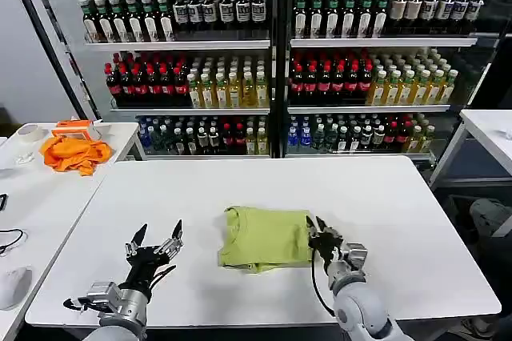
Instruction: Fold and organize the clothes.
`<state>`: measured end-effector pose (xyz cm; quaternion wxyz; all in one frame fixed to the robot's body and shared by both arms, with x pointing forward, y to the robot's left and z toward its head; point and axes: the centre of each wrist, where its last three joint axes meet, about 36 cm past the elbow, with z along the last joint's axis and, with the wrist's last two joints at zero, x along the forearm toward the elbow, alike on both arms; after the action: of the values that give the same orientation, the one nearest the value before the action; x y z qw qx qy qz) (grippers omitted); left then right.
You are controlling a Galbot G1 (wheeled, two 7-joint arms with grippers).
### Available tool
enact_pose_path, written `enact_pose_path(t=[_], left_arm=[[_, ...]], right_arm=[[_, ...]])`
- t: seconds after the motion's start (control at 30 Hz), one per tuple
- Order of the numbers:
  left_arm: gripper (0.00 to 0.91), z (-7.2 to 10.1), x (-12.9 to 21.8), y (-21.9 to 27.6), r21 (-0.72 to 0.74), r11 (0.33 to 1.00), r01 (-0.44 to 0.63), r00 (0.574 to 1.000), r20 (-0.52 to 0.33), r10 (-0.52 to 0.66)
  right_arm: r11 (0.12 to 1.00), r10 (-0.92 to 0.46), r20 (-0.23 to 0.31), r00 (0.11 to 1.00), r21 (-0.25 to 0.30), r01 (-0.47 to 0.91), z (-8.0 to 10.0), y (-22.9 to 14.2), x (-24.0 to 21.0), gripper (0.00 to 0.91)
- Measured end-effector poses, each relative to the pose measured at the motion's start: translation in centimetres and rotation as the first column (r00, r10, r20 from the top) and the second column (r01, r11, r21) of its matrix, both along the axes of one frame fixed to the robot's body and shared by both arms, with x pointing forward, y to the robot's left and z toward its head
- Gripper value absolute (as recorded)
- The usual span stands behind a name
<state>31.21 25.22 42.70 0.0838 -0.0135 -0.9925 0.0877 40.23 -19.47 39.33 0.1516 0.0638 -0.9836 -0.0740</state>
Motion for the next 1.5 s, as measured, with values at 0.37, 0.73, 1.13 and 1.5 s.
enact_pose_path(t=[0.37, 0.73, 1.13, 1.5], left_arm=[[0.907, -0.6, -0.6, -1.6, 0.054, 0.998, 0.029, 0.999, 0.031, -0.031], [0.907, -1.0, -1.3, -2.1, 0.122, 0.991, 0.054, 0.997, 0.046, -0.06], [0.907, -0.6, -1.8, -1.9, 0.158, 0.986, 0.052, 0.996, 0.063, -0.063], [0.907, -0.3, -2.4, -2.0, 0.165, 0.985, 0.053, 0.995, 0.069, -0.066]], right_arm=[[0.98, -0.014, 0.231, 0.973, -0.192, 0.059, 0.6, -3.9, -3.5, 0.907], [0.959, -0.078, 0.272, 0.959, -0.241, 0.146, 1.6, -7.5, -7.5, 0.907], [0.947, -0.117, 0.269, 0.956, -0.259, 0.189, 2.0, -9.0, -9.7, 0.907], [0.941, -0.128, 0.268, 0.955, -0.272, 0.203, 2.5, -9.5, -11.0, 0.907]])
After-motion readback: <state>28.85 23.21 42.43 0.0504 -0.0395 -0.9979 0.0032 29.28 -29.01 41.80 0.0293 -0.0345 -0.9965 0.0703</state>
